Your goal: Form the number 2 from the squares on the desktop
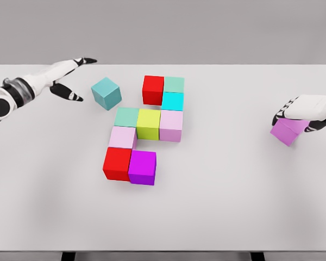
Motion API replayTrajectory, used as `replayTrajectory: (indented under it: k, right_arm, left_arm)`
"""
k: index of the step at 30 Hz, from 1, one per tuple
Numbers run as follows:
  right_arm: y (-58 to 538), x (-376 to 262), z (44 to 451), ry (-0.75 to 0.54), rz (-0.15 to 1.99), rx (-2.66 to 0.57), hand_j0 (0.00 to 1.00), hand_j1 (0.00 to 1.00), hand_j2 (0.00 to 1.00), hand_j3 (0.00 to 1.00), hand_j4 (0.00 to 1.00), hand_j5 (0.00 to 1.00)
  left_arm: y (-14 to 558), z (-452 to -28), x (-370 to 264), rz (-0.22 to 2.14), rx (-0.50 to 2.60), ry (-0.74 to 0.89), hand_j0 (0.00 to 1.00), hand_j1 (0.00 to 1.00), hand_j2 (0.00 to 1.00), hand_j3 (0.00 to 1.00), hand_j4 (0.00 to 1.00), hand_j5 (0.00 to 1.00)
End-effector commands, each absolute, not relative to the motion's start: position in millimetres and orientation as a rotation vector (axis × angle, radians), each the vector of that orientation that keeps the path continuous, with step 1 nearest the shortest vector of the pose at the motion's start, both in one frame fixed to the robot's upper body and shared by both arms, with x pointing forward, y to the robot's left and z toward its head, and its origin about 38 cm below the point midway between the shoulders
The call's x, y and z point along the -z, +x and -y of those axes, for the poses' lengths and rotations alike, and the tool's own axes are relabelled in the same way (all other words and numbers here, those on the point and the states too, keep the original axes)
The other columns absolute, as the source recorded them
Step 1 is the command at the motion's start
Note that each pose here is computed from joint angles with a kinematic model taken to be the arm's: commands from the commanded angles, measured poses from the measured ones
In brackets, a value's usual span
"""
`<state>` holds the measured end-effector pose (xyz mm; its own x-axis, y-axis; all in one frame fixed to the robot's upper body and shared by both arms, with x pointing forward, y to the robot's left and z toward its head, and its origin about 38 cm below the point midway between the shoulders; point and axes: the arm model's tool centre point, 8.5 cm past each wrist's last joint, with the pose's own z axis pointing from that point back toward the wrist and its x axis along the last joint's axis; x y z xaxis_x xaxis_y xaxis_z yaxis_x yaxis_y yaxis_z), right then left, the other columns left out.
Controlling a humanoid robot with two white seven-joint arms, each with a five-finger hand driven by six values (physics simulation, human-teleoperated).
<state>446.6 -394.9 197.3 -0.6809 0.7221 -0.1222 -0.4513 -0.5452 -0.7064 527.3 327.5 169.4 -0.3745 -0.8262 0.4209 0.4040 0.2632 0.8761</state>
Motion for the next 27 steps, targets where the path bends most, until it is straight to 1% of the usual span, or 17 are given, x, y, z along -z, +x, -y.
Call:
replayTrajectory:
  k: [1, 3, 5, 7, 8, 9, 10, 11, 13, 16, 20, 24, 27]
  right_arm:
    - [445, -194, 392, -0.51, 0.856, -2.238, 0.73, 0.73, 0.73, 0.73, 0.73, 0.73]
    - [445, -196, 392, -0.51, 0.865, -2.233, 0.72, 0.72, 0.72, 0.72, 0.72, 0.72]
    - [445, -197, 391, -0.502, 0.883, -2.222, 0.7, 0.7, 0.7, 0.7, 0.7, 0.7]
    - [447, -202, 390, -0.5, 0.909, -2.207, 0.7, 0.7, 0.7, 0.7, 0.7, 0.7]
    - [447, -203, 389, -0.491, 0.927, -2.197, 0.69, 0.69, 0.69, 0.69, 0.69, 0.69]
    - [448, -205, 388, -0.483, 0.946, -2.185, 0.65, 0.65, 0.65, 0.65, 0.65, 0.65]
    - [448, -208, 387, -0.481, 0.96, -2.178, 0.65, 0.65, 0.65, 0.65, 0.65, 0.65]
    - [450, -213, 385, -0.479, 0.987, -2.165, 0.65, 0.65, 0.65, 0.65, 0.65, 0.65]
    - [453, -219, 381, -0.474, 1.021, -2.153, 0.65, 0.65, 0.65, 0.65, 0.65, 0.65]
    - [453, -223, 367, -0.471, 1.055, -2.182, 0.66, 0.66, 0.66, 0.66, 0.66, 0.66]
    - [450, -228, 354, -0.467, 1.086, -2.214, 0.67, 0.67, 0.67, 0.67, 0.67, 0.67]
    - [442, -237, 331, -0.461, 1.144, -2.277, 0.67, 0.67, 0.67, 0.67, 0.67, 0.67]
    - [433, -244, 309, -0.449, 1.194, -2.339, 0.67, 0.67, 0.67, 0.67, 0.67, 0.67]
  left_arm:
    - [523, -334, -158, 1.312, 1.579, 0.53, 1.0, 1.0, 1.0, 1.0, 1.0, 1.0]
    - [529, -334, -169, 1.258, 1.703, 0.635, 1.0, 1.0, 1.0, 1.0, 1.0, 1.0]
    - [530, -334, -171, 1.251, 1.719, 0.649, 1.0, 1.0, 1.0, 1.0, 1.0, 1.0]
    - [532, -327, -171, 1.256, 1.724, 0.642, 1.0, 1.0, 1.0, 1.0, 1.0, 1.0]
    - [534, -323, -173, 1.267, 1.723, 0.639, 1.0, 1.0, 1.0, 1.0, 1.0, 1.0]
    - [534, -322, -174, 1.274, 1.718, 0.637, 1.0, 1.0, 1.0, 1.0, 1.0, 1.0]
    - [535, -317, -177, 1.293, 1.713, 0.629, 1.0, 1.0, 1.0, 1.0, 1.0, 1.0]
    - [540, -298, -184, 1.339, 1.714, 0.616, 1.0, 1.0, 1.0, 1.0, 1.0, 1.0]
    - [546, -288, -194, 1.39, 1.677, 0.608, 1.0, 1.0, 1.0, 1.0, 1.0, 1.0]
    - [544, -284, -183, 1.356, 1.719, 0.605, 1.0, 1.0, 1.0, 1.0, 1.0, 1.0]
    - [543, -281, -177, 1.313, 1.801, 0.644, 1.0, 1.0, 1.0, 1.0, 1.0, 1.0]
    - [543, -263, -170, 1.301, 1.857, 0.653, 1.0, 1.0, 1.0, 1.0, 1.0, 1.0]
    - [542, -261, -167, 1.301, 1.858, 0.646, 1.0, 1.0, 1.0, 1.0, 1.0, 1.0]
